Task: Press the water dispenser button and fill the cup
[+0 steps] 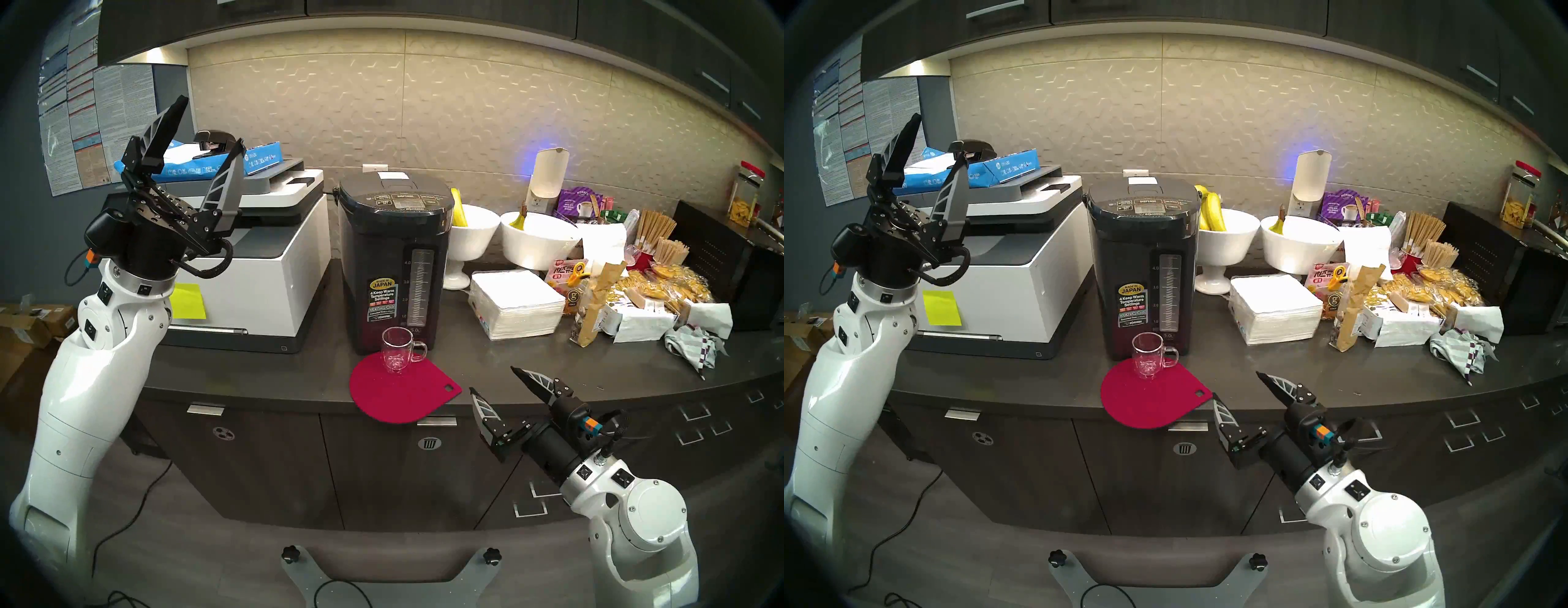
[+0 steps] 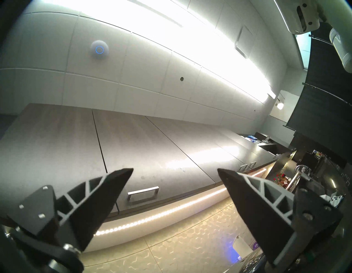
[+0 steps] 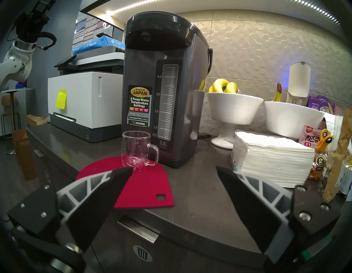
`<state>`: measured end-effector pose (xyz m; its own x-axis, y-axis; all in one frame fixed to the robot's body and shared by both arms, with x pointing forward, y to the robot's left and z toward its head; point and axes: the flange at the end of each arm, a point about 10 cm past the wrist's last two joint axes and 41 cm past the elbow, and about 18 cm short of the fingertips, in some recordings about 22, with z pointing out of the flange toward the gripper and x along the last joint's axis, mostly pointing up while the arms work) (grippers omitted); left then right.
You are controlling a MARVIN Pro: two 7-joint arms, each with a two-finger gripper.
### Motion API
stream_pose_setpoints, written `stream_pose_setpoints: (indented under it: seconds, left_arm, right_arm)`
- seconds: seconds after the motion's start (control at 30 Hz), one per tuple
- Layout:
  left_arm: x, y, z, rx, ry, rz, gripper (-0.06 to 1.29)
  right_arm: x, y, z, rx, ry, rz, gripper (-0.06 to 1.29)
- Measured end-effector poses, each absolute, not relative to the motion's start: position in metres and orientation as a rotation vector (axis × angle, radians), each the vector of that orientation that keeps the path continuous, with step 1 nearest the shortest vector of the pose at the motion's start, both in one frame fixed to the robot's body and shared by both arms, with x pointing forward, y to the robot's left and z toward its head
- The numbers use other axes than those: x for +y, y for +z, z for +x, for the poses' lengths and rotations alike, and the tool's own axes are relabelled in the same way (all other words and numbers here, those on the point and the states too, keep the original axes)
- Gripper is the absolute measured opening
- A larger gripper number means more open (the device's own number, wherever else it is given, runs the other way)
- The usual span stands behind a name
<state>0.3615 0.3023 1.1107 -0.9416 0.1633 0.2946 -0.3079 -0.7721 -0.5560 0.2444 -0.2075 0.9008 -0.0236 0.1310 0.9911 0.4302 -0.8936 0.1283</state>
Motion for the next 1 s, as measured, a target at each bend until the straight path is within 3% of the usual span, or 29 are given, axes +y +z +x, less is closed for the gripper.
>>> stream_pose_setpoints:
  seconds: [1.0]
  left_arm:
    - [0.322, 1.206, 0.358, -0.975, 2.79, 0.244, 1.27]
  right_arm:
    - [-0.208, 0.901, 0.244, -0.598, -2.017, -2.029, 1.25]
